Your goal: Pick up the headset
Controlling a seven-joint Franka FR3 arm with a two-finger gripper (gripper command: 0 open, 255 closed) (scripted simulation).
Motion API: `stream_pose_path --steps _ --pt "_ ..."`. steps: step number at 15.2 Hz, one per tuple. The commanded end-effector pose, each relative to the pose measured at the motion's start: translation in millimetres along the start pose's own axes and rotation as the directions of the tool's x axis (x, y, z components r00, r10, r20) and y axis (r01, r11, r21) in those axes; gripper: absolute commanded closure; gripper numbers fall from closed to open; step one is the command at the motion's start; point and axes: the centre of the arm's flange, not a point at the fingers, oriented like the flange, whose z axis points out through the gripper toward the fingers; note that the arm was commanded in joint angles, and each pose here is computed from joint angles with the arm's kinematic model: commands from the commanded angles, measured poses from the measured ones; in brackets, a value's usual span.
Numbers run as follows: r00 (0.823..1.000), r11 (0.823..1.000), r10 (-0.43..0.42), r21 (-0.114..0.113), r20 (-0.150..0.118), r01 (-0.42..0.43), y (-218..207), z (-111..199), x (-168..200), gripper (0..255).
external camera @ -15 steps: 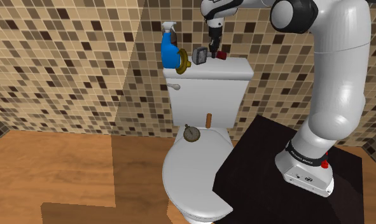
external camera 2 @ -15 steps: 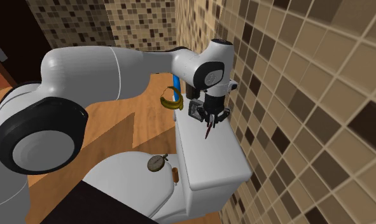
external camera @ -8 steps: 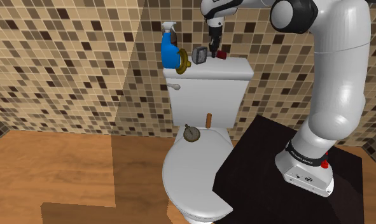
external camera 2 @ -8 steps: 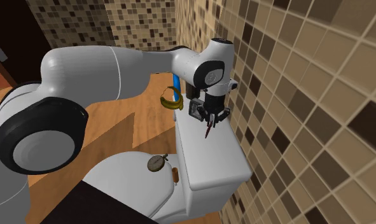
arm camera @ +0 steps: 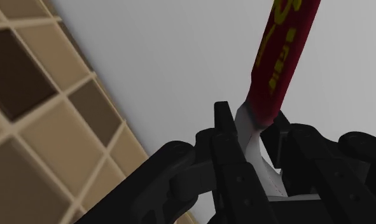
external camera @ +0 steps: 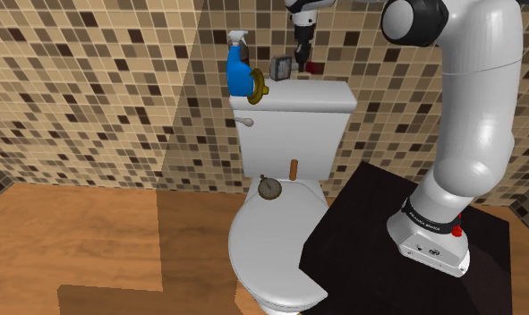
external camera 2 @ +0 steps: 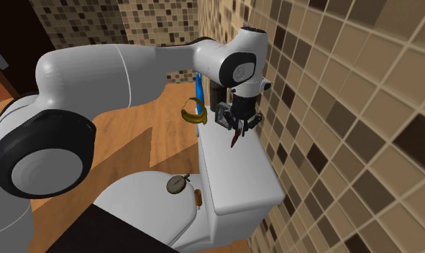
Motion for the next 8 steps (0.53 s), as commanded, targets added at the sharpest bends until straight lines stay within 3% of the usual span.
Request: stream_pose_path --steps 1,8 --pt "1.000 1.000 0.000 0.000 0.000 0.000 0 -10 -1 255" --pt "1.000 1.000 0.000 0.000 0.000 0.000 0 -37 -2 255"
